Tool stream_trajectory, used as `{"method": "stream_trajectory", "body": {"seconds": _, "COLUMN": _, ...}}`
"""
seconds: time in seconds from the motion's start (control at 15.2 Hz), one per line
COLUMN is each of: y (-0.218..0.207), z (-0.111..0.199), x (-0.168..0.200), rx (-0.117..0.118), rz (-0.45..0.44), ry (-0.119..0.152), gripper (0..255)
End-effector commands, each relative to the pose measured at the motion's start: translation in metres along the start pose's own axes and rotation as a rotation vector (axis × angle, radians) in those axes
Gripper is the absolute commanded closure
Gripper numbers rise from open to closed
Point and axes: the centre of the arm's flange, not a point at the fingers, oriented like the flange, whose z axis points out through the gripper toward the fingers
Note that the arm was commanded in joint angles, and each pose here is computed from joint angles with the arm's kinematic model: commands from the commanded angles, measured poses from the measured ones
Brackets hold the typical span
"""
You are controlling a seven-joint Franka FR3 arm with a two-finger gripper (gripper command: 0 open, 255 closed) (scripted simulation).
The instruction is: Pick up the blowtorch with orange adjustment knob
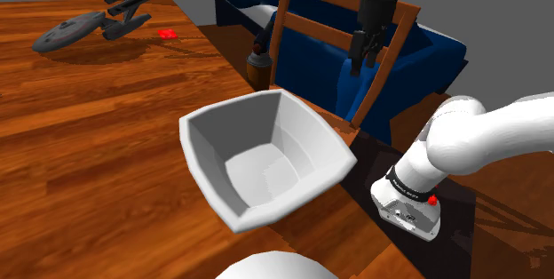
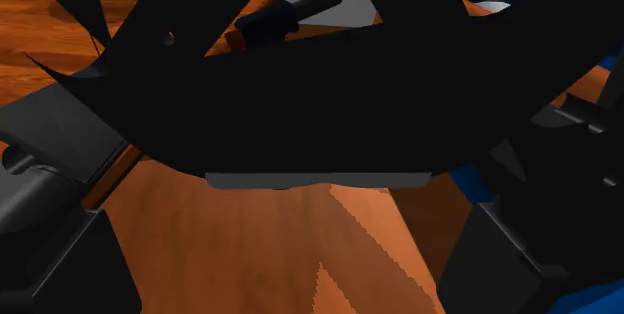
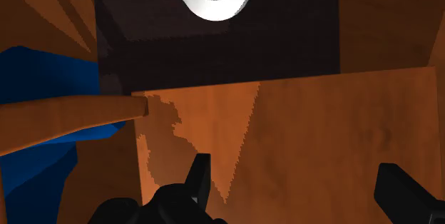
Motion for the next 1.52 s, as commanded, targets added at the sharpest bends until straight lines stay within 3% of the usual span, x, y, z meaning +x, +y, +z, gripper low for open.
{"method": "stream_trajectory", "body": {"seconds": 0.0, "y": 0.000, "z": 0.000, "x": 0.000, "rx": 0.000, "rz": 0.000, "ry": 0.000, "gripper": 0}}
{"method": "stream_trajectory", "body": {"seconds": 0.73, "y": -0.068, "z": -0.005, "x": 0.112, "rx": -0.037, "rz": 0.398, "ry": 0.142, "gripper": 0}}
{"method": "stream_trajectory", "body": {"seconds": 1.45, "y": -0.088, "z": -0.026, "x": 0.239, "rx": -0.075, "rz": 0.796, "ry": 0.283, "gripper": 0}}
